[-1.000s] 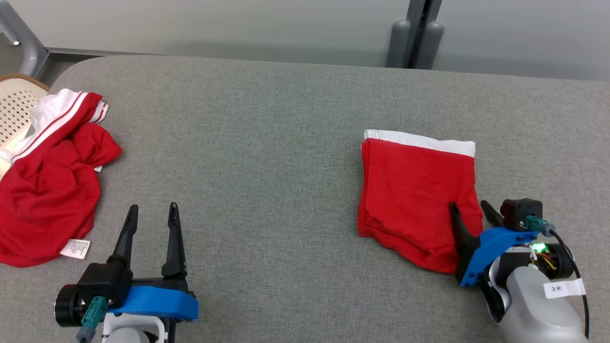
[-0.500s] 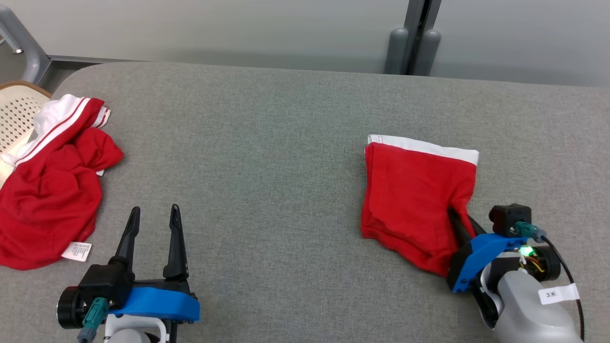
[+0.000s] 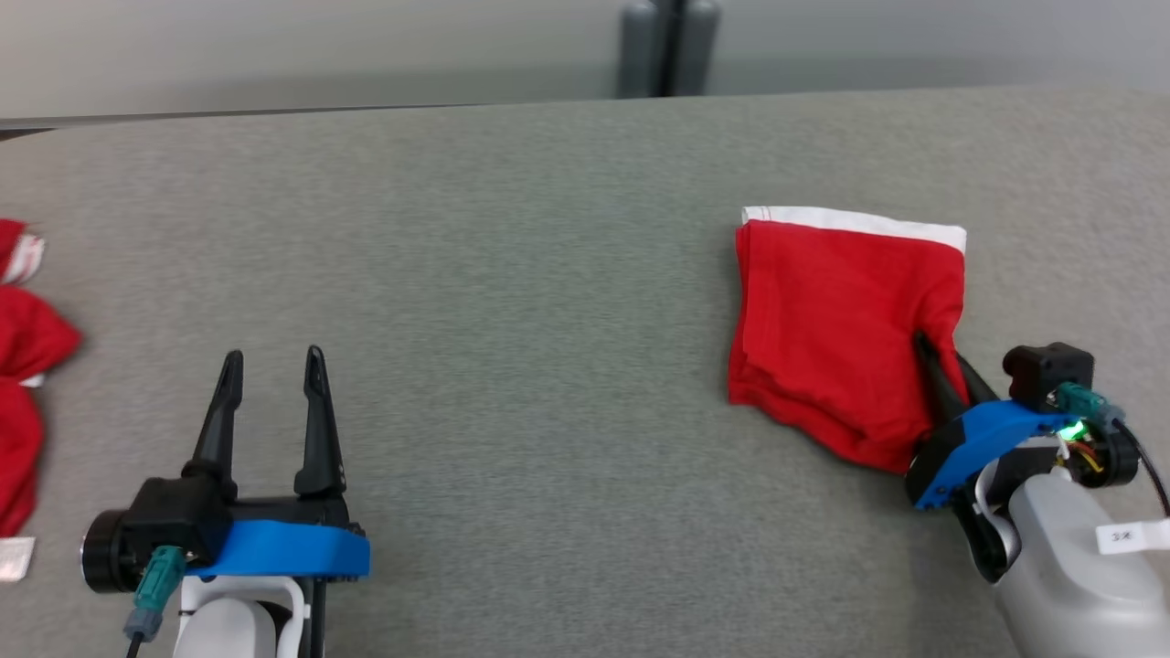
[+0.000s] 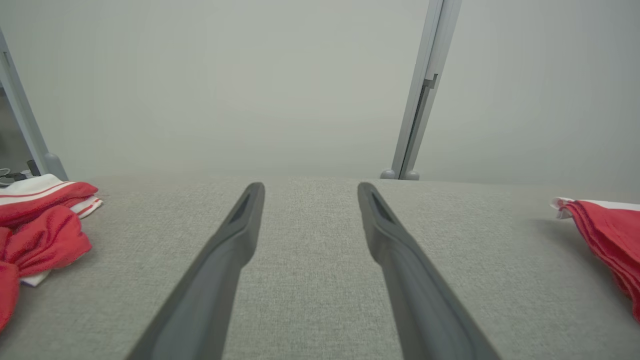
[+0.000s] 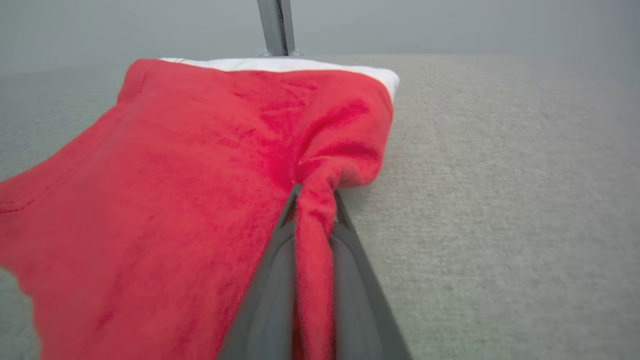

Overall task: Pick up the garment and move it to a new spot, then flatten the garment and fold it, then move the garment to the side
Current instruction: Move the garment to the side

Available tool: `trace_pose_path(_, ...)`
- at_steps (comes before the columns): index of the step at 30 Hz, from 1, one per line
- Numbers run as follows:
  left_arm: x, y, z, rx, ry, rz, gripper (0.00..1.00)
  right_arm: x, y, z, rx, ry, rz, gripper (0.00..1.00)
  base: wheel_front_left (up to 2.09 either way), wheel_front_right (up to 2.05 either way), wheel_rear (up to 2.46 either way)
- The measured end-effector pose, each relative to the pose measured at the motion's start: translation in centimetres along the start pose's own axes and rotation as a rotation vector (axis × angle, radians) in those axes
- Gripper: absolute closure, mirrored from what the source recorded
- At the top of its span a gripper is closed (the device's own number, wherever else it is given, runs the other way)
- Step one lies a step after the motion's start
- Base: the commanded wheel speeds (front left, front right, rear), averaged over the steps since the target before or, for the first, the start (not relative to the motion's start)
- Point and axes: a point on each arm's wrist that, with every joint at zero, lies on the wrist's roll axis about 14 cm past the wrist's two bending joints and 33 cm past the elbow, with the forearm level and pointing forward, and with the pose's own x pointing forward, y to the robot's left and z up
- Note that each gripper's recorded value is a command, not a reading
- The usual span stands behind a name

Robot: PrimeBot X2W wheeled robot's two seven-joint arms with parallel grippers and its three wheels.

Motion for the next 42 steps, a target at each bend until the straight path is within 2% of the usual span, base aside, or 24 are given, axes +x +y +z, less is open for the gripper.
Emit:
trace_pose_path(8, 4.7, -4.0, -0.6, 0.002, -0.02, -0.133, 0.0, -3.0, -6.6, -1.2, 0.013, 0.006, -0.163, 1.0, 0.0, 0.0, 0.0)
trace_pose_path(16, 7.2, -5.8, -2.3, -0.004, -0.004, -0.195, 0.0, -3.7, -9.1, -1.5, -0.019, 0.006, -0.221, 1.0, 0.0, 0.0, 0.0)
trace_pose_path(25, 8.8, -4.5, -2.0, 0.009, -0.042, -0.177, 0.0, 1.9, -11.3, 5.4, -0.211, -0.083, -0.188, 1.0, 0.0, 0.0, 0.0)
trace_pose_path(30, 9.7, -3.8, -1.9, 0.017, -0.065, -0.168, 0.0, 5.3, -13.7, 8.3, -0.327, -0.054, -0.207, 1.0, 0.0, 0.0, 0.0)
trace_pose_path(34, 10.1, -3.0, -2.3, 0.025, -0.071, -0.155, 0.0, 7.6, -15.8, 9.1, -0.381, -0.008, -0.236, 1.0, 0.0, 0.0, 0.0)
trace_pose_path(42, 10.4, -1.2, -3.5, 0.046, -0.055, -0.124, 0.0, 10.3, -19.1, 6.8, -0.404, 0.126, -0.297, 1.0, 0.0, 0.0, 0.0)
